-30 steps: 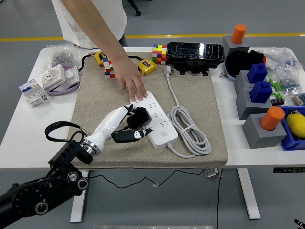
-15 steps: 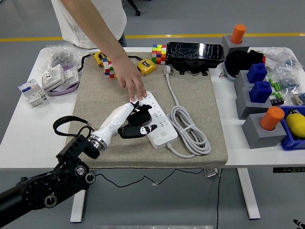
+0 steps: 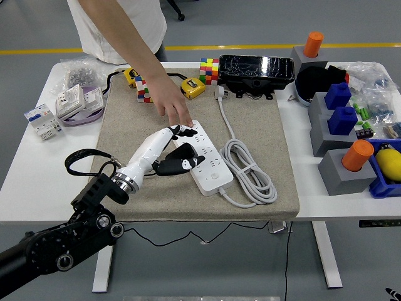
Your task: Put the plug near the board,insert it into the board,press the button,pull the plug out
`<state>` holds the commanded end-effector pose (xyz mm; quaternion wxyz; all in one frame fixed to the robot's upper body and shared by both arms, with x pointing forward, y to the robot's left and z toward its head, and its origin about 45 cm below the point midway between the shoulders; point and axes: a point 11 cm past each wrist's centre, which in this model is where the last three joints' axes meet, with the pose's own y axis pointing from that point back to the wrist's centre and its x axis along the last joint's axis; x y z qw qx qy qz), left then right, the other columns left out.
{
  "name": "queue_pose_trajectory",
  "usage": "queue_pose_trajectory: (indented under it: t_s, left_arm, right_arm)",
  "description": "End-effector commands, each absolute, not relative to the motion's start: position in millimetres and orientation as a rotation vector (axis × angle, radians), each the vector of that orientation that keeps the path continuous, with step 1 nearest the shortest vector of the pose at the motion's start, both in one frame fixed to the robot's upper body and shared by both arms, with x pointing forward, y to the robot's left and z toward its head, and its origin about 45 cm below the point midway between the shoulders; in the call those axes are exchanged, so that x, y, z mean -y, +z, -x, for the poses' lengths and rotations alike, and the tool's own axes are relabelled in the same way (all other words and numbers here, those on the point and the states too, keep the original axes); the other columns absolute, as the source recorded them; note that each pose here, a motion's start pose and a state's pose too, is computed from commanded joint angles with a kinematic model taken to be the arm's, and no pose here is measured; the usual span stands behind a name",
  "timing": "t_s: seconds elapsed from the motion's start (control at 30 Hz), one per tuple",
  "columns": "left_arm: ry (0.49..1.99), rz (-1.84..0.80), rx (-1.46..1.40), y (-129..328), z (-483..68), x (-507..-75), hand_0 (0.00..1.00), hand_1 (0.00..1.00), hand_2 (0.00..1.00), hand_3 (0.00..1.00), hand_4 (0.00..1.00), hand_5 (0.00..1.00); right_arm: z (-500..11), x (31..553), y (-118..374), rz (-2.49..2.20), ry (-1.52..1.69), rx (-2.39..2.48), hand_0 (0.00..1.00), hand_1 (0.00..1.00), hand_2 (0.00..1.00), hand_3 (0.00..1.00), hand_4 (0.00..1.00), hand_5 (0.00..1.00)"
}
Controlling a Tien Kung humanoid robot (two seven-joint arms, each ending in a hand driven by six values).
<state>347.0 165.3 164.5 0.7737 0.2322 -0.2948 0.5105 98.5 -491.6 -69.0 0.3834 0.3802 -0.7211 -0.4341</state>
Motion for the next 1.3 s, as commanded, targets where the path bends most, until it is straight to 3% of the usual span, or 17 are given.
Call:
queue_pose_trajectory:
  t_s: [0.47, 1.3]
  left_arm:
    - [1.015, -0.556, 0.648, 150.4, -333.9, -166.3, 0.701, 0.766, 0.734, 0.724, 0.849, 0.419]
    - [0.993, -0.559, 0.668, 153.5, -351.0, -141.1, 0.699, 0.763, 0.731, 0.705, 0.839, 0.412]
  right_arm:
    - [-98.4, 492.3, -68.6, -0.969, -1.106, 1.843, 0.574, 0.630, 0.603, 0.536, 0.880, 0.410]
    - [-96.9, 491.4, -69.5, -0.966, -1.112, 1.842, 0.573, 0.630, 0.602, 0.537, 0.879, 0.410]
